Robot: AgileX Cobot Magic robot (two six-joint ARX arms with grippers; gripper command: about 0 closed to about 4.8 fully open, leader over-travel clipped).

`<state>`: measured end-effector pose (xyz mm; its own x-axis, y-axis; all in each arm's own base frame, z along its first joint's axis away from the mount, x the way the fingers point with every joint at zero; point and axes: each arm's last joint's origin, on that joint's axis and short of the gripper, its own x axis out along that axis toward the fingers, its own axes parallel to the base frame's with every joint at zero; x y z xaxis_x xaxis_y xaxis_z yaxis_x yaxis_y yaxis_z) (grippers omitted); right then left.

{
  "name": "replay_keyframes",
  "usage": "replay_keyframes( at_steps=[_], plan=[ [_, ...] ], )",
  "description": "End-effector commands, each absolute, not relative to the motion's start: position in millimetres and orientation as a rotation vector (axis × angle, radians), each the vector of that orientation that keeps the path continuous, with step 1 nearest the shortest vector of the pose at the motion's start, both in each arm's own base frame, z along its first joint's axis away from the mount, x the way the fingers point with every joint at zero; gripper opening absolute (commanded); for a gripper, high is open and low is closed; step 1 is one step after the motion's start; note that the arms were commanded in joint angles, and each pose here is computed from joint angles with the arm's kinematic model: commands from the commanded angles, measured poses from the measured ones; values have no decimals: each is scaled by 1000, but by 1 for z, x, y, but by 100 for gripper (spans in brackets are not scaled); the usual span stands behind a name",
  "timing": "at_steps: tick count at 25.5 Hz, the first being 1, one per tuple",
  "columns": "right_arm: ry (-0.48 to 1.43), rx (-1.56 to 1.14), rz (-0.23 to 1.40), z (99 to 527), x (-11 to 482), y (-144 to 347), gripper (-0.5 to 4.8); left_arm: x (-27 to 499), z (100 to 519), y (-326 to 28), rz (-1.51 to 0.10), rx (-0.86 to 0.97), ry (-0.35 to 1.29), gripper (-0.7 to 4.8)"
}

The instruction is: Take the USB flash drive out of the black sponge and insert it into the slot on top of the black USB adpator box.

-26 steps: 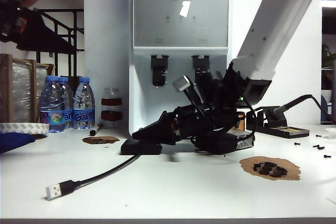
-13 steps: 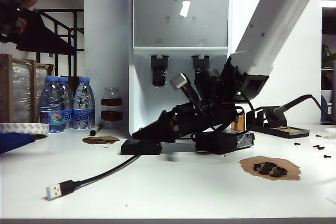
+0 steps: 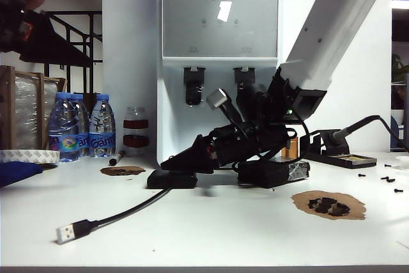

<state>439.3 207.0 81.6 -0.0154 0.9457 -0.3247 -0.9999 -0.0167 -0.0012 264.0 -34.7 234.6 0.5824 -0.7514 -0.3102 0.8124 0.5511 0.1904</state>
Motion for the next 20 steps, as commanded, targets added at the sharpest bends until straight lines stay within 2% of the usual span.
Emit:
replay_keyframes(
  at_steps=[1, 3, 5, 12, 16, 17, 20],
  plan=[
    [352, -295, 1533, 66, 433, 213, 24, 264, 235, -35, -934, 334, 193, -5],
    [347, -316, 1514, 67, 434, 214, 125, 264, 235, -35, -934, 334, 193, -5],
    [341, -325, 1504, 70, 434, 214, 290, 264, 235, -35, -934, 334, 193, -5],
    [313, -324, 1503, 75, 436, 214, 289, 265, 237, -35, -927, 344, 174, -5],
    [280, -308, 1488, 86, 438, 215, 290, 271, 246, -33, -809, 326, 127, -5],
    [266, -301, 1488, 91, 440, 214, 302, 273, 250, -32, -767, 309, 105, -5],
    [218, -242, 1469, 106, 444, 216, 398, 277, 263, -30, -627, 245, 28, -5]
  ],
)
